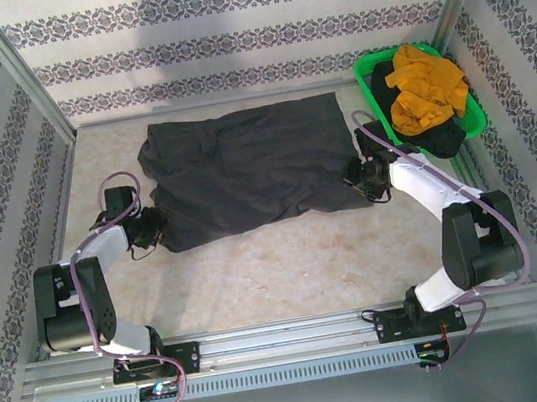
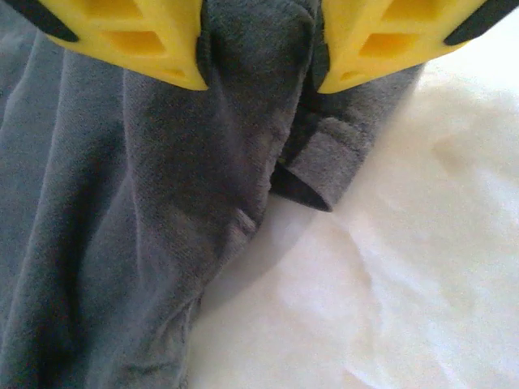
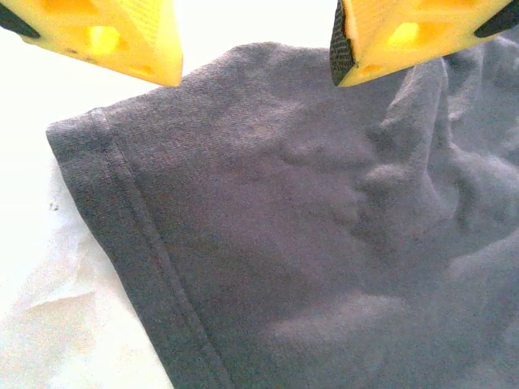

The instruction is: Fold and stack the t-shirts

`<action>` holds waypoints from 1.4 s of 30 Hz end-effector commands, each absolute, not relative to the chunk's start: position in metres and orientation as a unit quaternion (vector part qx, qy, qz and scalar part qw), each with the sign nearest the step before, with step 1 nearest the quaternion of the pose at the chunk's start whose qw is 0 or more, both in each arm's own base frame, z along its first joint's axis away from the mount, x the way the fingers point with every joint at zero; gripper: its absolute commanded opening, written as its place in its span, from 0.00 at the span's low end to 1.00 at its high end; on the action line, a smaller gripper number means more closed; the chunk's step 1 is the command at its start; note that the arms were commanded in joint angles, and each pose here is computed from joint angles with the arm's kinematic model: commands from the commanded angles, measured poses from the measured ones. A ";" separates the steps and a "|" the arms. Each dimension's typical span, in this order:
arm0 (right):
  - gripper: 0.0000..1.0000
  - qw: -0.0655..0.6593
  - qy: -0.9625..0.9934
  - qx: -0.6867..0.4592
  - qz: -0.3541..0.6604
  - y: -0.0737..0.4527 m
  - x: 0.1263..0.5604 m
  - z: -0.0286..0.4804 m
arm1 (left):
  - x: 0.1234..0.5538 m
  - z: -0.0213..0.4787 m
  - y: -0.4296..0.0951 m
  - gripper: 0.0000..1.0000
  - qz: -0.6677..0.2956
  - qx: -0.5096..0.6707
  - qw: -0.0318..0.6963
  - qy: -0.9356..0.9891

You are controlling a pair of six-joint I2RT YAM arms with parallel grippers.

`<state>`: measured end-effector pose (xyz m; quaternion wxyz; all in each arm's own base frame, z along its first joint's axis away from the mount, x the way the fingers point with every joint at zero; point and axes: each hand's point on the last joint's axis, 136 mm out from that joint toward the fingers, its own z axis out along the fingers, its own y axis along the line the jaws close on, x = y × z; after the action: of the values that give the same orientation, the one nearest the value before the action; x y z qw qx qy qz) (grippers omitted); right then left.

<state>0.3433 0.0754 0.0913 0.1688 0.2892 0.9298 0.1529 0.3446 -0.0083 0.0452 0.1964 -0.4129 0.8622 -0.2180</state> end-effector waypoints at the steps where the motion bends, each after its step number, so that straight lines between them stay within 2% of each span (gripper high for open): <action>1: 0.52 0.170 0.926 0.301 0.153 0.068 0.337 0.095 | 0.349 0.045 -0.021 0.33 -0.244 -0.403 0.196 0.860; 4: 0.51 0.173 0.924 0.310 0.142 0.061 0.335 0.095 | 0.351 0.048 -0.027 0.24 -0.253 -0.397 0.196 0.860; 7: 0.51 0.173 0.919 0.337 0.114 0.046 0.326 0.094 | 0.353 0.058 -0.028 0.03 -0.254 -0.398 0.202 0.858; 8: 0.51 0.171 0.914 0.353 0.107 0.040 0.321 0.092 | 0.353 0.064 -0.026 0.00 -0.250 -0.402 0.210 0.856; 13: 0.50 0.183 0.873 0.436 0.118 0.030 0.306 0.075 | 0.363 0.121 -0.009 0.00 -0.223 -0.425 0.292 0.828; 18: 0.44 0.164 0.850 0.481 0.136 0.033 0.320 0.052 | 0.382 0.190 -0.002 0.00 -0.255 -0.437 0.376 0.776; 21: 0.43 0.161 0.856 0.474 0.132 0.033 0.336 0.047 | 0.388 0.217 -0.003 0.00 -0.269 -0.430 0.391 0.768; 26: 0.45 0.173 0.876 0.437 0.113 0.031 0.358 0.050 | 0.387 0.233 -0.001 0.00 -0.269 -0.427 0.401 0.764; 30: 0.49 0.137 0.897 0.403 0.117 0.041 0.353 0.033 | 0.385 0.241 0.002 0.00 -0.259 -0.418 0.409 0.769; 33: 0.49 0.123 0.903 0.396 0.113 0.042 0.342 0.025 | 0.386 0.240 0.000 0.00 -0.264 -0.415 0.404 0.771; 35: 0.42 0.130 0.904 0.390 0.114 0.041 0.341 0.025 | 0.386 0.238 0.000 0.00 -0.263 -0.417 0.403 0.771; 40: 0.16 0.145 0.911 0.375 0.087 0.032 0.347 0.035 | 0.385 0.234 0.000 0.00 -0.259 -0.417 0.398 0.775; 42: 0.09 0.156 0.914 0.369 0.068 0.025 0.350 0.045 | 0.384 0.234 0.001 0.00 -0.254 -0.416 0.396 0.778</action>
<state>0.3451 0.0389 0.0300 0.1361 0.3800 0.9094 0.1009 0.3839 -0.0019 0.2167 0.3774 -0.4263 0.7797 -0.2608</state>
